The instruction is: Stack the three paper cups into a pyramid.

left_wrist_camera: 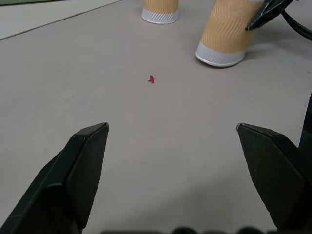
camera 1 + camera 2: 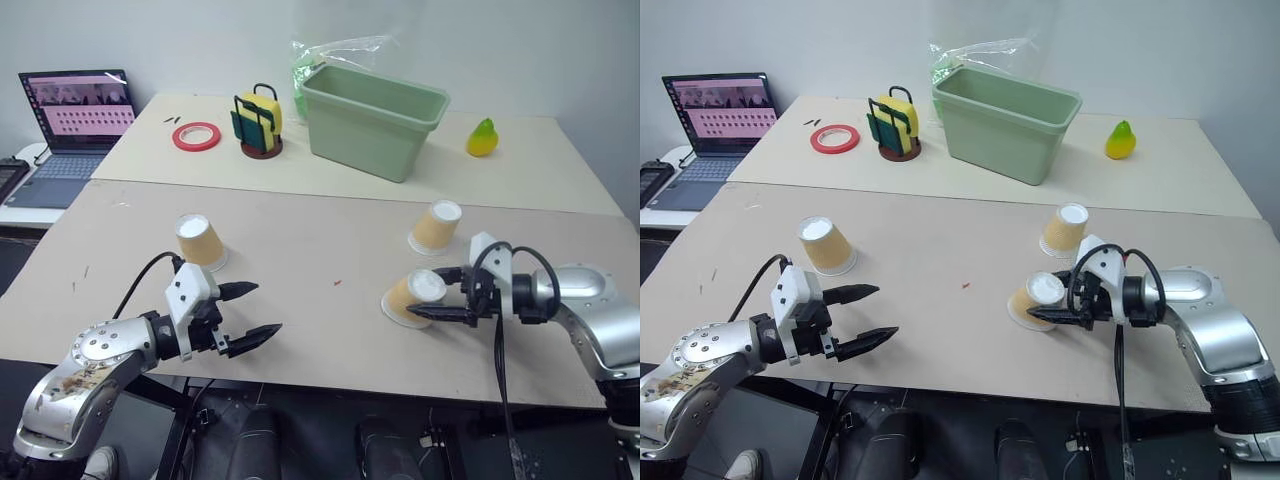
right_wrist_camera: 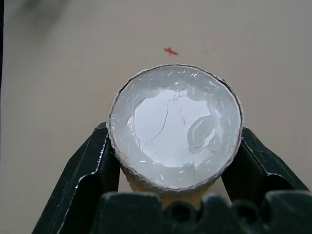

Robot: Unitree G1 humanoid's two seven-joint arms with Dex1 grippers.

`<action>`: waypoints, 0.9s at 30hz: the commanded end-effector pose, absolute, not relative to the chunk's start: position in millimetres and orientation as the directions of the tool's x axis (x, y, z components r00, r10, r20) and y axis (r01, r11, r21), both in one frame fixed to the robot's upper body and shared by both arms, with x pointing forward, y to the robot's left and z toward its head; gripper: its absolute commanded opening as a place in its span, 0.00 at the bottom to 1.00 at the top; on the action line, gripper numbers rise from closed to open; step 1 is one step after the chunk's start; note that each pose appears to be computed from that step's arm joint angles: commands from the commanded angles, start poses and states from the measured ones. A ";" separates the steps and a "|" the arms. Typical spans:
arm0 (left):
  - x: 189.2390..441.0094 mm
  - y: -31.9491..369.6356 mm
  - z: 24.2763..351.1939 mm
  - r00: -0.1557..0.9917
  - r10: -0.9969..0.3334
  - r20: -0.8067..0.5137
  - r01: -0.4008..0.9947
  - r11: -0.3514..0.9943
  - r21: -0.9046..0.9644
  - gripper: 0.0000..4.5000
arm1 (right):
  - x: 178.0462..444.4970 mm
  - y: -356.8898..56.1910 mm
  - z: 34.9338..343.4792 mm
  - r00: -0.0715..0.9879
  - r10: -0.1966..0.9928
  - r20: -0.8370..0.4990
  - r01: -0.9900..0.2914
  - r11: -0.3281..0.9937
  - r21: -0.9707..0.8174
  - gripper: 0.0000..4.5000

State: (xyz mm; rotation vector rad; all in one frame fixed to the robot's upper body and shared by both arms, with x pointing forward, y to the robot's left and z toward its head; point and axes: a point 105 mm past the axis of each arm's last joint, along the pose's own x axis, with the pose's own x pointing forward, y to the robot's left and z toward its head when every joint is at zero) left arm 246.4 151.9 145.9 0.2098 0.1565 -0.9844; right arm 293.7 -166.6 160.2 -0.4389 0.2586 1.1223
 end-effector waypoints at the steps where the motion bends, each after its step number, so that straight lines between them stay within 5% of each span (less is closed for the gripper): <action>1: 246.1 149.9 153.9 0.542 -0.815 -0.207 0.840 0.528 0.123 1.00 | 302.5 -147.5 188.6 0.400 0.851 -0.341 -0.908 0.318 -0.272 0.58; 6: 247.9 150.3 152.3 0.544 -0.813 -0.210 0.839 0.530 0.121 1.00 | 329.3 -97.1 207.8 0.304 0.901 -0.311 -0.926 0.203 -0.318 0.58; 13: 243.1 147.8 149.3 0.539 -0.815 -0.213 0.842 0.527 0.114 1.00 | 359.1 -15.8 190.3 0.127 0.910 -0.394 -0.955 0.004 -0.298 0.58; 21: 238.9 149.6 151.3 0.568 -0.797 -0.206 0.823 0.556 0.117 1.00 | 379.2 2.5 176.4 0.104 0.886 -0.453 -0.957 -0.035 -0.287 0.58; 22: 238.1 149.5 151.1 0.570 -0.796 -0.205 0.821 0.559 0.114 1.00 | 380.2 2.2 181.4 0.104 0.892 -0.440 -0.957 -0.032 -0.289 0.75; 25: 236.3 148.7 150.4 0.570 -0.796 -0.205 0.821 0.561 0.107 1.00 | 377.8 0.1 196.0 0.089 0.910 -0.406 -0.950 -0.046 -0.310 0.96; 27: 235.4 148.4 150.1 0.567 -0.797 -0.207 0.823 0.558 0.105 1.00 | 376.0 -5.9 209.0 0.105 0.921 -0.376 -0.930 -0.044 -0.366 0.98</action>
